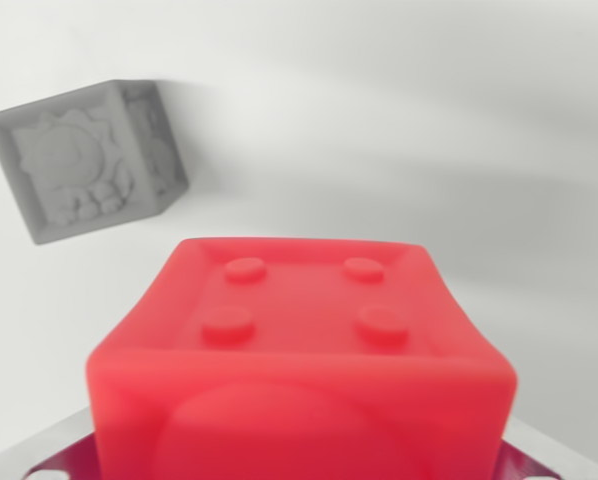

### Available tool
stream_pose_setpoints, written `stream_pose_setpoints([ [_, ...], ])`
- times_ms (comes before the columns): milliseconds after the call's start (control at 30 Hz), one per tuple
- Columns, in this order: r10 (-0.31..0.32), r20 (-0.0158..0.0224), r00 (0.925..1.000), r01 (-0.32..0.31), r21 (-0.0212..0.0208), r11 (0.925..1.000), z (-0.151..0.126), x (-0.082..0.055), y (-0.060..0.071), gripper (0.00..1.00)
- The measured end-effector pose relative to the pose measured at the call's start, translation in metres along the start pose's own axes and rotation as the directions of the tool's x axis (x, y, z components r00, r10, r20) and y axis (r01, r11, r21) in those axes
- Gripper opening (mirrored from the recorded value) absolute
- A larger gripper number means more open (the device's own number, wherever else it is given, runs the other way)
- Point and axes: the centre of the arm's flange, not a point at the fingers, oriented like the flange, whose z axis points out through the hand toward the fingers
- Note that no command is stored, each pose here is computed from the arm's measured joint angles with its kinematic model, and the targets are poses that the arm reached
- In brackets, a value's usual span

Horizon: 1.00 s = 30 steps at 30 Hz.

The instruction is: Destack cube

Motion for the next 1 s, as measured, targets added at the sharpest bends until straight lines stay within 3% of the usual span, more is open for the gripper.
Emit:
stream_pose_setpoints([
  [467,0.096,0.0008,0.9954,-0.096,-0.0006,0.9954,0.005,0.013,0.024,0.00],
  [1000,0.202,0.0010,0.9795,-0.202,0.0002,0.9795,0.010,0.027,0.051,0.00],
])
